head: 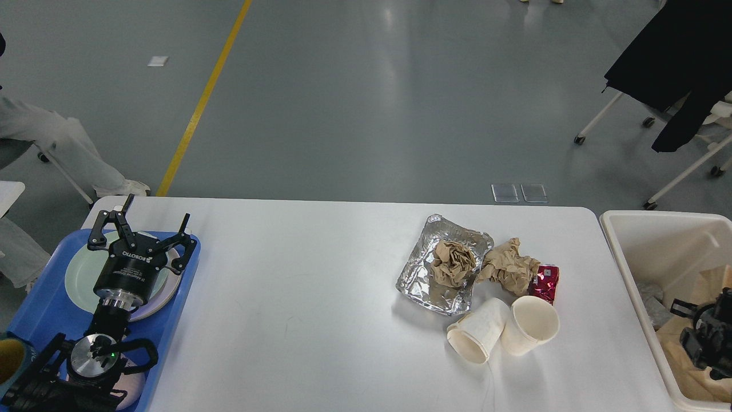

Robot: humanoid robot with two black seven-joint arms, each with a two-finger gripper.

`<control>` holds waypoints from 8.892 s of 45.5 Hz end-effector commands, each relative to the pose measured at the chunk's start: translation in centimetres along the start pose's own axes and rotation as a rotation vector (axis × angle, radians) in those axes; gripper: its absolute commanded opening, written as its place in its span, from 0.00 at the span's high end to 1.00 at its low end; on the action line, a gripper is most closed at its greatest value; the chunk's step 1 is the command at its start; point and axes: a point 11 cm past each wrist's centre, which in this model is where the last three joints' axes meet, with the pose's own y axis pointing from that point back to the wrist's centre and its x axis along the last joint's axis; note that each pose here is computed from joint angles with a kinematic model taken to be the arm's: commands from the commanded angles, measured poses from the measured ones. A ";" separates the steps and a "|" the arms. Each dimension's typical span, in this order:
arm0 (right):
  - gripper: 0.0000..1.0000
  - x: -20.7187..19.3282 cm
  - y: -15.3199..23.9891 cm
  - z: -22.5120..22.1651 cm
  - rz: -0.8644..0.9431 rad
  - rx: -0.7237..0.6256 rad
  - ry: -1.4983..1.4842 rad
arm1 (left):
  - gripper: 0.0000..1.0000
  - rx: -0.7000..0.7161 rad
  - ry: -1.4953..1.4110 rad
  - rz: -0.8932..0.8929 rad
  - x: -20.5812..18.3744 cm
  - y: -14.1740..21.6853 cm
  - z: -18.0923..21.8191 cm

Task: Tidy desktop
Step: 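Drop the second paper bag into the white bin, then move the right gripper over the white paper cups, then grasp the white paper cup farther from the robot and lift it, then drop the paper cup into the white bin and open the gripper, then move the right gripper over the foil tray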

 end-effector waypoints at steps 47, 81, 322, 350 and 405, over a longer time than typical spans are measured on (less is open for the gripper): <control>0.00 0.5 0.1 -0.3 0.010 -0.004 -0.024 | 0.04 0.000 0.000 -0.002 0.0 0.0 0.0; 0.00 16.8 21.3 -9.5 -0.351 0.206 0.366 | 0.04 0.000 0.000 0.000 0.0 0.0 0.0; 1.00 -5.8 0.2 -1.9 -0.125 0.004 0.011 | 0.04 0.001 0.000 -0.002 0.0 0.0 0.0; 0.00 -4.3 -0.2 0.4 -0.035 -0.040 -0.016 | 0.04 0.001 0.000 -0.002 0.0 0.0 0.0; 0.00 12.0 25.8 -12.4 -0.415 0.308 0.417 | 0.04 0.001 0.000 -0.002 0.0 0.0 0.0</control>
